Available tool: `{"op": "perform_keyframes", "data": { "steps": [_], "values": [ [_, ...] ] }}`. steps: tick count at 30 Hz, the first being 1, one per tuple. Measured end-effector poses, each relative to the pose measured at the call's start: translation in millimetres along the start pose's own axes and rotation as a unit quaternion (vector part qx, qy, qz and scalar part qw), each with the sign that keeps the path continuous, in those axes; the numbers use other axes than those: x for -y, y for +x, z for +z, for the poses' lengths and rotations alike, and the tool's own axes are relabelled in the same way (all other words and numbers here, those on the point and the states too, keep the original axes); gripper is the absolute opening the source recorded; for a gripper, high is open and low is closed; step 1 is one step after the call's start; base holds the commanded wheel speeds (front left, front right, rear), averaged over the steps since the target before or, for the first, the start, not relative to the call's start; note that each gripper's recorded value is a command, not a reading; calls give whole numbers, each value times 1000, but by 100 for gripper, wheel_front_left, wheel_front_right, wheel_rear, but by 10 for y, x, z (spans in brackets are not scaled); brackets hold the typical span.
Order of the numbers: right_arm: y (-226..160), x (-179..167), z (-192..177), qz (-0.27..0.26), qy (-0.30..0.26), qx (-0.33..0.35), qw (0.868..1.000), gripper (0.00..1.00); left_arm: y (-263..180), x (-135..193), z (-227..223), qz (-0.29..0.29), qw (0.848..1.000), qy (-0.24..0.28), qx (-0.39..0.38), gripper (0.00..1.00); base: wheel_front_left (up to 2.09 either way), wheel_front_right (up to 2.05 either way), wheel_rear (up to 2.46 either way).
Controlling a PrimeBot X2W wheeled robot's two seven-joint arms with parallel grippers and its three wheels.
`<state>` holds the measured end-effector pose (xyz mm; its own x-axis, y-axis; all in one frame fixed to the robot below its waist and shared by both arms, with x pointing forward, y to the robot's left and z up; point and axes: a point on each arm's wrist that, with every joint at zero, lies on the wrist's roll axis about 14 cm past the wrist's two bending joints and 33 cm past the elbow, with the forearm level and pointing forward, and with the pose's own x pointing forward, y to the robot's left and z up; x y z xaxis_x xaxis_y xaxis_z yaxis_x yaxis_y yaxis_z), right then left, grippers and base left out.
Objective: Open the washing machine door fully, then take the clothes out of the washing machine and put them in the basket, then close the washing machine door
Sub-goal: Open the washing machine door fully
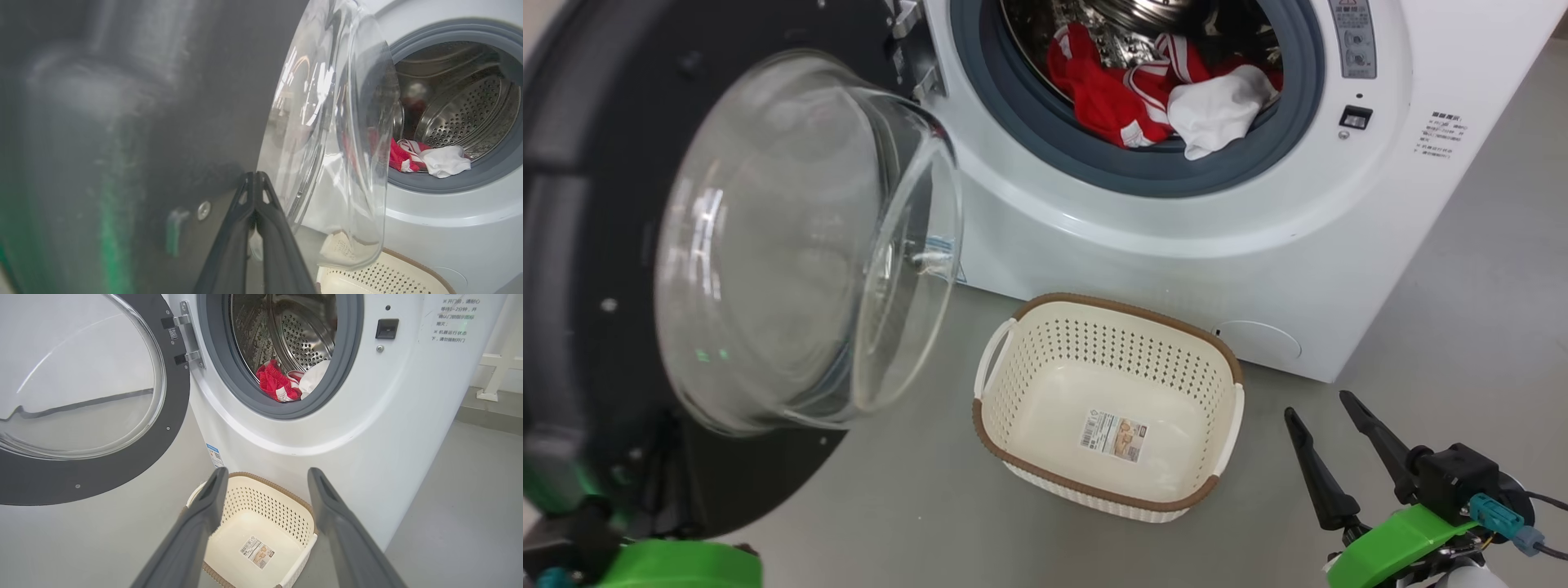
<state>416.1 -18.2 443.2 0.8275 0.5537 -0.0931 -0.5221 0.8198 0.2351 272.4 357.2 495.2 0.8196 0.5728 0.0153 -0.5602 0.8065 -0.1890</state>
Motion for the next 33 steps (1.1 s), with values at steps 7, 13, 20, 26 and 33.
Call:
{"op": "perform_keyframes", "data": {
  "steps": [7, 13, 20, 26, 33],
  "values": [
    [38, 56, -31, 1, -2, -4, 1000, 100, 179, -310, 23, 40, 999, 23, -3, 0, 0, 0, 0],
    [134, 151, -39, -2, -2, -3, 1000, 100, 368, -464, 99, 68, 997, 37, 5, 0, 0, 0, 0],
    [202, 260, -82, -5, -4, -6, 1000, 100, 551, -606, 130, 96, 994, 47, 6, 0, 0, 0, 0],
    [233, 308, -106, -8, -2, -7, 1000, 100, 670, -723, 181, 120, 991, 54, 11, 0, 0, 0, 0],
    [248, 344, -149, -9, -1, -12, 1000, 100, 741, -865, 197, 145, 988, 52, 11, 0, 0, 0, 0]
  ]
}}
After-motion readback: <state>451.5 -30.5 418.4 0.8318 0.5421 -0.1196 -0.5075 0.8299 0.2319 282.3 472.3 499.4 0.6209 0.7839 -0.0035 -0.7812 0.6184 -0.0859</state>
